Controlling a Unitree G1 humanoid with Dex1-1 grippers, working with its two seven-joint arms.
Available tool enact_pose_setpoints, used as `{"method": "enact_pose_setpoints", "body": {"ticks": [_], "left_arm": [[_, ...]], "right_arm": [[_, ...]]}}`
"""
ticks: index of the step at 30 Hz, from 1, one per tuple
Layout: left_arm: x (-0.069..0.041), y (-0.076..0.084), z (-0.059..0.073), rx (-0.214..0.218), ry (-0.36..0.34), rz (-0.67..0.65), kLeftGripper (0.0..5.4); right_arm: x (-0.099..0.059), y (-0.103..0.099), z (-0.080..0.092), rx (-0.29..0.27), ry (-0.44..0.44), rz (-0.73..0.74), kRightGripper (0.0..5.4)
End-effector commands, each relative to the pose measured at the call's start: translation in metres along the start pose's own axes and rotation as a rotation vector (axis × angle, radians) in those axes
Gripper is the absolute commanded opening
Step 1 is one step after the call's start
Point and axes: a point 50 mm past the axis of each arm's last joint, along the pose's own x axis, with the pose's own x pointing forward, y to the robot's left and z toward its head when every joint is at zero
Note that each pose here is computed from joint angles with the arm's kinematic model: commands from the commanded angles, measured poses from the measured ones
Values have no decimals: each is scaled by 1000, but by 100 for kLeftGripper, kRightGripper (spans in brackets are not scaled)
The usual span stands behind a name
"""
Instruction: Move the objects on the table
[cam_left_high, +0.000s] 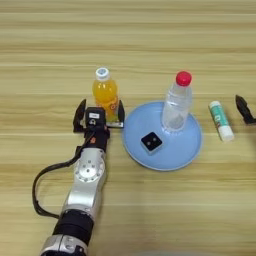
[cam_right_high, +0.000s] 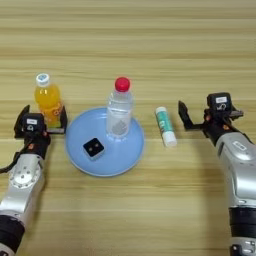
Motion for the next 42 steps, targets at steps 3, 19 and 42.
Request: {"method": "enact_pose_setpoints", "body": {"ticks": [3,19,42], "left_arm": [[-1,-4,0,-2,14,3,539],[1,-6,-1,-4,19,8,539],[1,-9,0,-7,17,11,539]], "right_arm": [[0,9,-2,-9,10,39,540],[2,33,-13,-77,68,145,540],[2,49,-35,-132,181,222,540]]}}
